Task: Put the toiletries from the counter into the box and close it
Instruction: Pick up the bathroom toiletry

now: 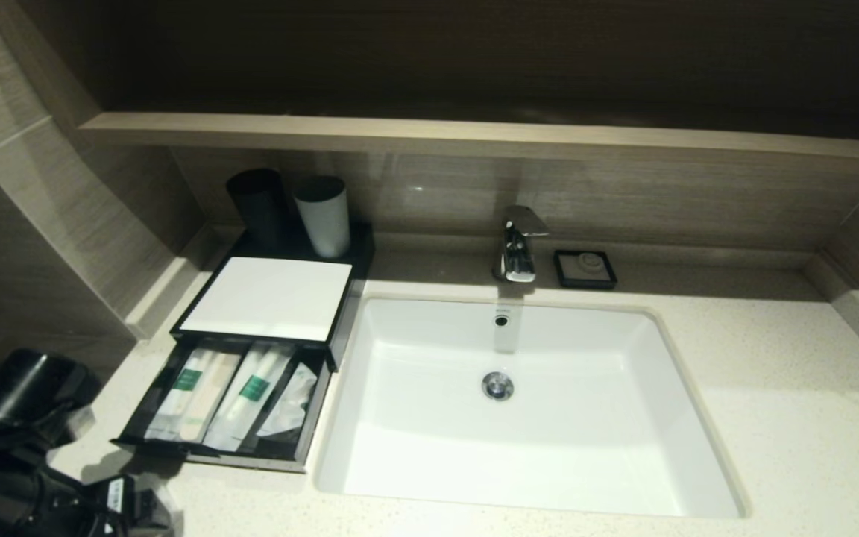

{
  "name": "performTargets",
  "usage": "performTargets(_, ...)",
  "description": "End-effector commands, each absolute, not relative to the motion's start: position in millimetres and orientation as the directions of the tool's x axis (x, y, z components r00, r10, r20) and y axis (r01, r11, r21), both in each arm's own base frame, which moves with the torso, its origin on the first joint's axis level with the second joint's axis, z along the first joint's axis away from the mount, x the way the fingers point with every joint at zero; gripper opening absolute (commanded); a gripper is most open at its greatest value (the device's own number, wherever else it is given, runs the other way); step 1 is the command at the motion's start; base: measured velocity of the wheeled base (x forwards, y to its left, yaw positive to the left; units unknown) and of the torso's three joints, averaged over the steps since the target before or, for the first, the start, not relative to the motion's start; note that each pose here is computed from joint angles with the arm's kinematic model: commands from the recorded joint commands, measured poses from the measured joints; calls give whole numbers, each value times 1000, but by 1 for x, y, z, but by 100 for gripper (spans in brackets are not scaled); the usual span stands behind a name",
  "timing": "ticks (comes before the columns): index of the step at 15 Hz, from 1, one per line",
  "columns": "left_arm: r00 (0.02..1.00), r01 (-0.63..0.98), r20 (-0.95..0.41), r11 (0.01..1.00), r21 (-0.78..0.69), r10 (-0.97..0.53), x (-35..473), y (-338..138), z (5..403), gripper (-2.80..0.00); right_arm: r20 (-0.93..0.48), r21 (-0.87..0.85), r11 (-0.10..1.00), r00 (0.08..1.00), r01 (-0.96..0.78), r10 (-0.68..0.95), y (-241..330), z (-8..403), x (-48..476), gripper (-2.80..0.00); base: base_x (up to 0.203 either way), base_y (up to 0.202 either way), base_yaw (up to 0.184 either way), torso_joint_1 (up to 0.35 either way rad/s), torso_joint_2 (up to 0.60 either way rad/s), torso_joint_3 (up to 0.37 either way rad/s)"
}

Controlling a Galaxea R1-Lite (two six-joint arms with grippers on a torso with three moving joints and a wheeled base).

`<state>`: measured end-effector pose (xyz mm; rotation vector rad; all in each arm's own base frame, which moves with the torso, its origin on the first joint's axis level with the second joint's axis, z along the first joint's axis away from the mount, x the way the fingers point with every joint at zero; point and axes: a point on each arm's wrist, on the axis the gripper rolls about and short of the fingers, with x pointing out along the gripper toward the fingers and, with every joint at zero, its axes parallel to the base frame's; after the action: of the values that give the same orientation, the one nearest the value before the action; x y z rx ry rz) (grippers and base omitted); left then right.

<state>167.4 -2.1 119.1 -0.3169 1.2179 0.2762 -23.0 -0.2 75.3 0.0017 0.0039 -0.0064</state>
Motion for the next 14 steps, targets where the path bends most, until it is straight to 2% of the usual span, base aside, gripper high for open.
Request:
performTargets(1,312,-391,-949,916,-87,44,169,0,114,0,-5,1,1000,1000,6,-6,0,75,-23,-280,0,0,0,0,0,0)
performTargets(5,319,-390,-947,916,-90,43,169,0,116,0,-5,1,1000,1000,6,-6,0,75,-23,-280,0,0,0,0,0,0)
performTargets(6,321,-390,-946,916,-90,43,170,0,116,-280,-5,1,1000,1000,6,-6,0,75,-23,-280,0,0,0,0,0,0)
performTargets(14,315,-389,-948,917,-87,44,167,0,115,-280,-5,1,1000,1000,6,-6,0,75,-23,-280,0,0,0,0,0,0)
